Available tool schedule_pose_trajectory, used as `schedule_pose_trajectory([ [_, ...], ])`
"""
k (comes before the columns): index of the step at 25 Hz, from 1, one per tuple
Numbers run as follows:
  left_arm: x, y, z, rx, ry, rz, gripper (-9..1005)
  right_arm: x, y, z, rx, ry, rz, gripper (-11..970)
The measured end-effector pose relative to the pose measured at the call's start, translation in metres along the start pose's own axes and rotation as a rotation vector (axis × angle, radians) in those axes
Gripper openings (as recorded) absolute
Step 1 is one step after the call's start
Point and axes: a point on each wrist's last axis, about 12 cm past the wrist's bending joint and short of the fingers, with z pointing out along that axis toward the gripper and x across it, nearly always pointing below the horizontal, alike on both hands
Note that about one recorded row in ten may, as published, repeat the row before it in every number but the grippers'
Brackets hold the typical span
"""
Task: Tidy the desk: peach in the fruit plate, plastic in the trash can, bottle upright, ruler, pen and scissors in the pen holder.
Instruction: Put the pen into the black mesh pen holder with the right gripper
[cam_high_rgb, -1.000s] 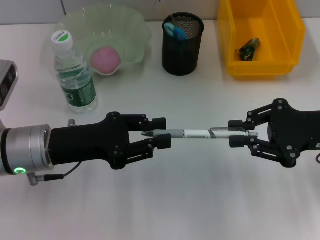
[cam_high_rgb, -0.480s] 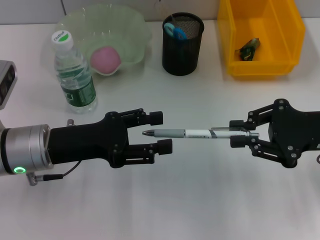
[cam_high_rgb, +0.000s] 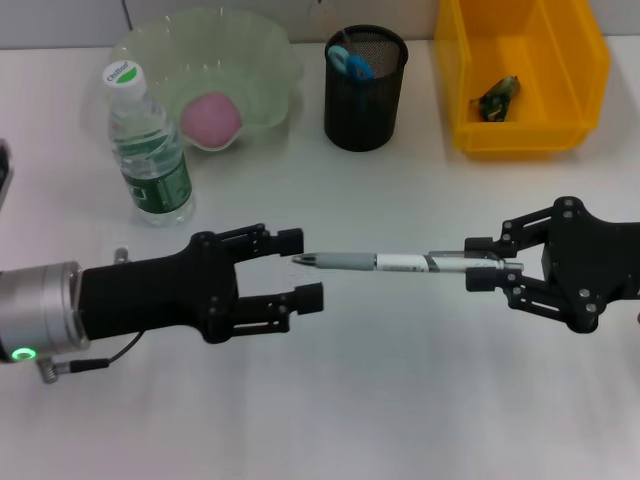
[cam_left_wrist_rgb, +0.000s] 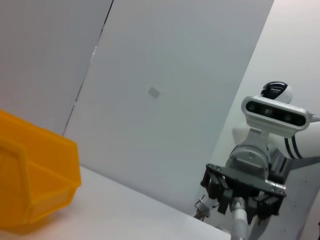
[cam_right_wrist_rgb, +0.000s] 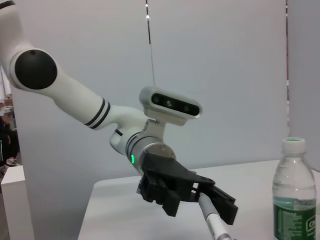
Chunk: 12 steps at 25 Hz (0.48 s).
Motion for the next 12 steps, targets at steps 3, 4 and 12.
schedule_pose_trajectory([
  [3,0.007,-0.002,-0.008,-0.029,0.0,0.02,791,0.0,-0.001,-0.002,0.006,0.005,0.015,199],
  [4,0.007,-0.002,-0.01,-0.034,-0.001,0.023,791,0.0,-0.001,-0.002,0.006,0.005,0.015,199],
  [12,0.02,-0.003,-0.019,-0.115,0.014,0.078,789,0.0,-0.003,-0.014,0.039,0.024,0.043,200],
])
